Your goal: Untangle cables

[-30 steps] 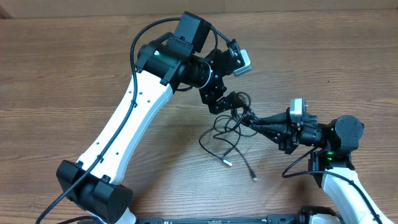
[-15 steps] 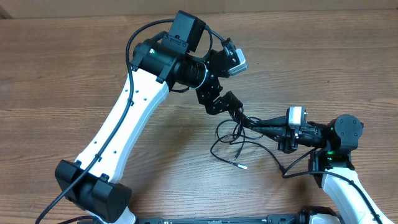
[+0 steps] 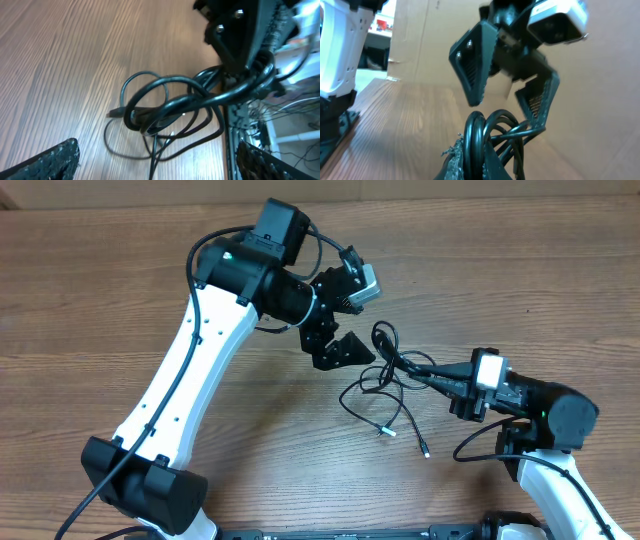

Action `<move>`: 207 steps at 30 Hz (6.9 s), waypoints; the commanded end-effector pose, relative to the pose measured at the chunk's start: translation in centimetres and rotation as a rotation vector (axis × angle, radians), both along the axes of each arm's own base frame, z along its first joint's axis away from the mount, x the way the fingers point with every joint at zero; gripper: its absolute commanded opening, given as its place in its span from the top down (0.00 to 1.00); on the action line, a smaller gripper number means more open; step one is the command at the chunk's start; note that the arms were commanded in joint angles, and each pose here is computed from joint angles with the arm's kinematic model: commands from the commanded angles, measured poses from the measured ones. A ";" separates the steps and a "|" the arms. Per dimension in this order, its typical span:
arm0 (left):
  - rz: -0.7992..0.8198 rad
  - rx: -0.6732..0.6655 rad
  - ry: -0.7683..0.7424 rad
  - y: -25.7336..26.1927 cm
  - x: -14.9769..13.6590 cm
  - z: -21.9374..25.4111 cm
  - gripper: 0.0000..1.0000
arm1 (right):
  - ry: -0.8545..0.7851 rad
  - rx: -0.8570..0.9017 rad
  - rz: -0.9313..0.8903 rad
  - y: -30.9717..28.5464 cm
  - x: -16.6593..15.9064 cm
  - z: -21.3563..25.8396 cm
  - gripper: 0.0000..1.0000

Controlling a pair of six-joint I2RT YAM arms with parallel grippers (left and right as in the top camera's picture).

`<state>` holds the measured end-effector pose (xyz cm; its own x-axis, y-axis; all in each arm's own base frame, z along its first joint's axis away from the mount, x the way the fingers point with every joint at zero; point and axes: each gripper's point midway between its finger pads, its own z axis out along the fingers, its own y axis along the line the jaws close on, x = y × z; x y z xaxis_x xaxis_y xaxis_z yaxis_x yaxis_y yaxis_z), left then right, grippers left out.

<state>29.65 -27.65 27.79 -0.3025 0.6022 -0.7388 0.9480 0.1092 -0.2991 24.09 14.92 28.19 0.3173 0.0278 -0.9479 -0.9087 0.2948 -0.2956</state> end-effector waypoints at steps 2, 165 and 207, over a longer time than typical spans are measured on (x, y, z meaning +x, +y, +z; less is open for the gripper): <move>-0.143 -0.221 -0.085 -0.8 -1.9 4.3 0.00 | 0.098 0.157 -0.084 -0.9 1.4 3.2 0.96; -0.150 -0.185 -0.054 -3.0 -1.8 2.8 0.96 | 0.762 0.151 0.064 0.1 1.1 -2.7 0.83; 0.241 0.009 0.093 -2.0 2.9 0.7 0.96 | 0.828 0.125 0.126 0.4 0.0 -3.0 0.96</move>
<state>31.16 -30.10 29.00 -0.4102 0.5276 -0.7439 0.9114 0.2067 -0.3559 24.36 15.13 24.67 -0.4952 0.1544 -0.8550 -0.8357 0.1844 0.5173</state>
